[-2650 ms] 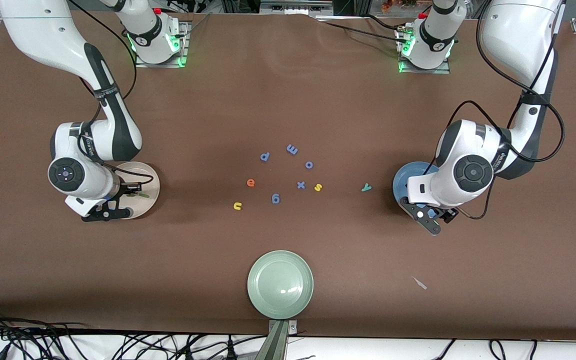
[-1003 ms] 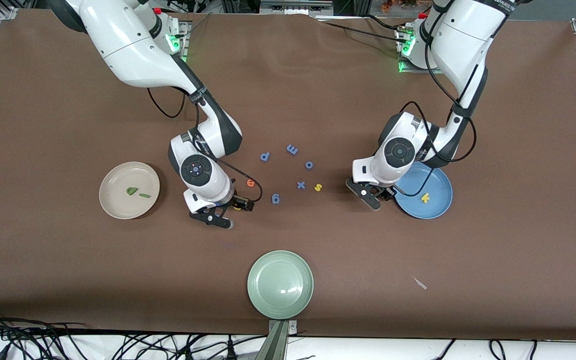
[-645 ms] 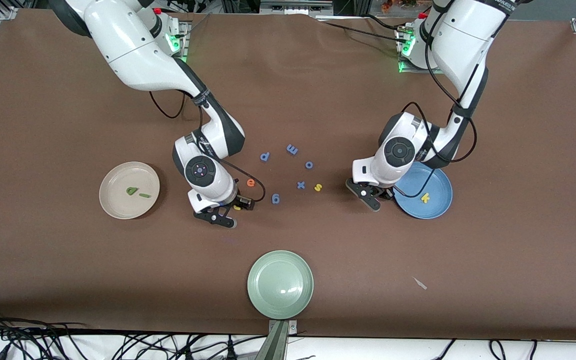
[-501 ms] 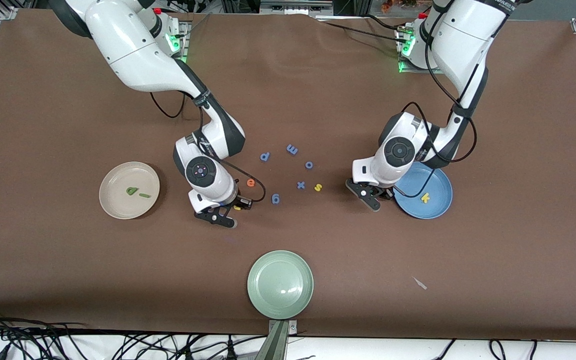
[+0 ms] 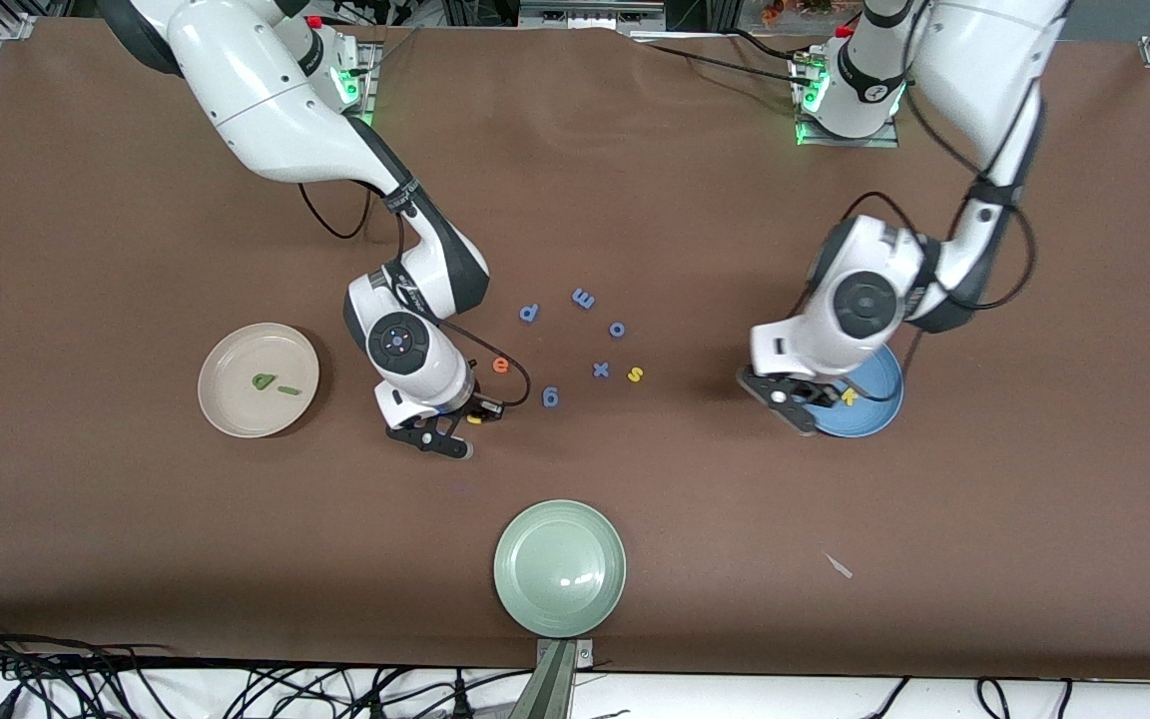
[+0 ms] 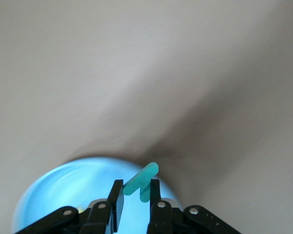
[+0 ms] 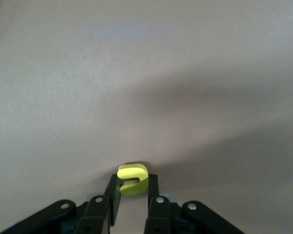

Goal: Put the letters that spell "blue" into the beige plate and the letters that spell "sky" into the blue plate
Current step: 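Release the y with the left gripper while the right gripper releases the u, then reach the left gripper to the s while the right gripper reaches the e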

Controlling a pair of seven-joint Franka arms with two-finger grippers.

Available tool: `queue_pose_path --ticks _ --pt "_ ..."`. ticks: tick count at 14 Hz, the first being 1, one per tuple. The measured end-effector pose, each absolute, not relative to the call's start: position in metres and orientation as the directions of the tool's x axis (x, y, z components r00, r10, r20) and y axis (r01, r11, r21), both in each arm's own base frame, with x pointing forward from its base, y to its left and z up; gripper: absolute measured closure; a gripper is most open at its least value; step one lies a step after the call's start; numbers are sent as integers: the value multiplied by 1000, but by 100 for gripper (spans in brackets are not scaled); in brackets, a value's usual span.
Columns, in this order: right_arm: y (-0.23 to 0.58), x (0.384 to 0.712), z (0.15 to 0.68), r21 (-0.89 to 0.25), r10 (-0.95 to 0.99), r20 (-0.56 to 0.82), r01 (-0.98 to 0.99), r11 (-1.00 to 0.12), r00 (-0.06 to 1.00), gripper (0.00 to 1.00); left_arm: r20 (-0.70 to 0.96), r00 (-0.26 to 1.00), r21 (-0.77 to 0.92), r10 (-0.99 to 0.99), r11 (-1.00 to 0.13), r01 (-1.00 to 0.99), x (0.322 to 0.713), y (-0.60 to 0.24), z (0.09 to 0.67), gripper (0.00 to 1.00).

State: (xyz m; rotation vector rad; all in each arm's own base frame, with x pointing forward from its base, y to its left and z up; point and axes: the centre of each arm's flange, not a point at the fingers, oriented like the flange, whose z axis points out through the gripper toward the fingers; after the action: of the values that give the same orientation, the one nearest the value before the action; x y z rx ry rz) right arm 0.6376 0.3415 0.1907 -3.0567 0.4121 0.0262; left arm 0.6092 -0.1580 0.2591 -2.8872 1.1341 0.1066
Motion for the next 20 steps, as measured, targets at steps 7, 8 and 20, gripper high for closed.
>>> queue_pose_path --ticks 7,8,20 --pt "192 658 262 74 -6 -159 6 -997 987 74 -98 714 24 -693 -719 -695 614 -102 251 37" --pt "170 653 262 84 32 -164 46 -995 986 74 -92 724 25 -683 -729 -684 613 -111 252 28" --pt "86 597 236 54 121 -128 128 -990 984 18 1 853 90 -522 -849 -520 574 -362 267 0"
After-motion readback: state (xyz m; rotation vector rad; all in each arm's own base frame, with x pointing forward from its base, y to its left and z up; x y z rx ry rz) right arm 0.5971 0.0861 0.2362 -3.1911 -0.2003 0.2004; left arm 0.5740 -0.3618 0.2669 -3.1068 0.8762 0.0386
